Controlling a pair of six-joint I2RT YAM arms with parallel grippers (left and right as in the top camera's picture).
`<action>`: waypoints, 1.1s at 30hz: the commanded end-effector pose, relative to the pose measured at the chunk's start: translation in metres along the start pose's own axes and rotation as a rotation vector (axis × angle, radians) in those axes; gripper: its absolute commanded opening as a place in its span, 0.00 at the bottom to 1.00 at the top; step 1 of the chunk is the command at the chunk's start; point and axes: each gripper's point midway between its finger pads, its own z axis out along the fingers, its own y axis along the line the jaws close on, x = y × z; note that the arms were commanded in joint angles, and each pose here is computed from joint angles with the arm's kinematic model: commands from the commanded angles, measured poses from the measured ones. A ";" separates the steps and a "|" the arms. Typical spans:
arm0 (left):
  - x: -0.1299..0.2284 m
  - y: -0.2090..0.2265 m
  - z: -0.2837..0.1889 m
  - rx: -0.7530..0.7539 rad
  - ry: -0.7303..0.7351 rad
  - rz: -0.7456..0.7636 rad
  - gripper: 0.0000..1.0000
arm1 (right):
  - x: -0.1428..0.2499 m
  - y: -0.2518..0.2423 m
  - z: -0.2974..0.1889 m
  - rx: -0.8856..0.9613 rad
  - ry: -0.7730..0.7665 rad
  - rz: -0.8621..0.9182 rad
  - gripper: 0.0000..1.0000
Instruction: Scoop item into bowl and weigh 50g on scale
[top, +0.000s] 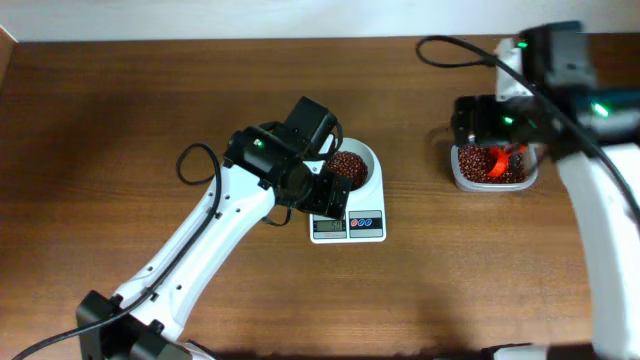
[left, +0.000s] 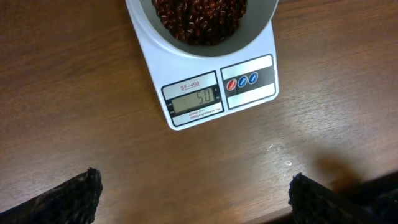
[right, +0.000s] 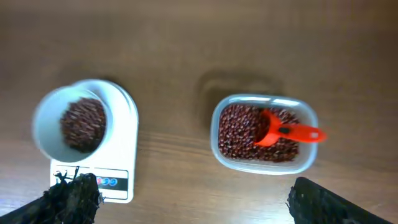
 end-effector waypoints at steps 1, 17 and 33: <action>-0.001 -0.001 -0.004 0.001 -0.012 -0.005 0.99 | -0.001 0.003 -0.075 -0.015 -0.195 0.002 0.99; -0.001 -0.001 -0.004 0.000 -0.012 -0.005 0.99 | 0.134 -0.005 -0.099 -0.017 -0.229 0.001 0.99; -0.001 -0.001 -0.004 0.000 -0.012 -0.005 0.99 | 0.130 -0.043 -0.008 0.077 -0.944 0.066 0.99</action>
